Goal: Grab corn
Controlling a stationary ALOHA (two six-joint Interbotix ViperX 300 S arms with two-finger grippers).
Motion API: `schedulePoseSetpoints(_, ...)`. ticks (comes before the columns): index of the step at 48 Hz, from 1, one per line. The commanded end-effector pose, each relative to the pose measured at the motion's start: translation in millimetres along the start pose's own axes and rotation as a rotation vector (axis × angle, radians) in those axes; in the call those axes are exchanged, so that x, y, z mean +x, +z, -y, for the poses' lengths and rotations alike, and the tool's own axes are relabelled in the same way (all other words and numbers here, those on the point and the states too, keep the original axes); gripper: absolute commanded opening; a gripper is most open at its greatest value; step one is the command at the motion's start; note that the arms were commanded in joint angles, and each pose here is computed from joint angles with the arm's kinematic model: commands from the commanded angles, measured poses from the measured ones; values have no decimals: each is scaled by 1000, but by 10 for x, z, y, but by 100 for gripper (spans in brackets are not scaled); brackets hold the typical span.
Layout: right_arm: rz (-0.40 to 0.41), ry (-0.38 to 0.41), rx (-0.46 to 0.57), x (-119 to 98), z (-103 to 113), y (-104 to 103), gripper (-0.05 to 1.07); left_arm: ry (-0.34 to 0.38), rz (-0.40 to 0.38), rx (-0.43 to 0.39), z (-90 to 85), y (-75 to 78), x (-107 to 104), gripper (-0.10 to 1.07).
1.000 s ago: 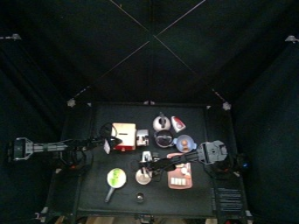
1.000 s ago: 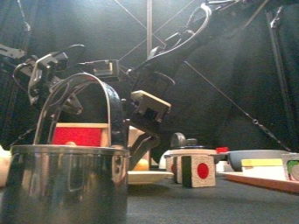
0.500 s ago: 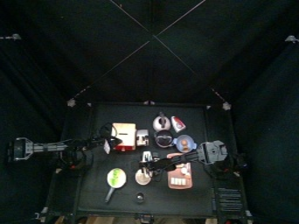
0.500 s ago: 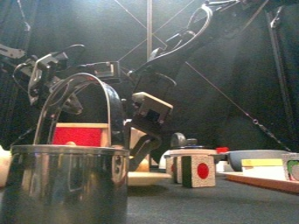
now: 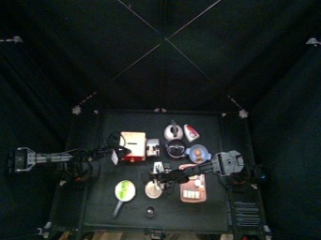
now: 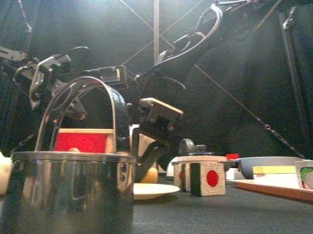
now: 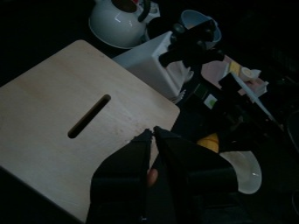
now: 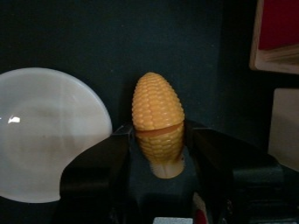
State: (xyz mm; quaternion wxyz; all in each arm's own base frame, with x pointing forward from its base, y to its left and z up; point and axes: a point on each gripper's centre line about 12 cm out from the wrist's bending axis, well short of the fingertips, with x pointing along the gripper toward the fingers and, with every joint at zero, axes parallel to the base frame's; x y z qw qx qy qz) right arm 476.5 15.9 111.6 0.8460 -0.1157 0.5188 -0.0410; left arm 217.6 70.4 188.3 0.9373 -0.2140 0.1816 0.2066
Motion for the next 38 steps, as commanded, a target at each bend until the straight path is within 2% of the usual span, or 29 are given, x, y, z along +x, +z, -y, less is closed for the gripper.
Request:
schedulePoseSetpoints(1, 38, -7, 21, -132, 66, 125, 71, -3, 19, -1, 18, 60, 8, 58)
schedulePoseSetpoints(14, 41, -20, 31, -234, 92, 219, 71, -3, 18, 0, 16, 55, 7, 58)
schedulePoseSetpoints(38, 29, -17, 47, -231, 83, 224, 71, -3, 18, 0, 16, 55, 7, 58)
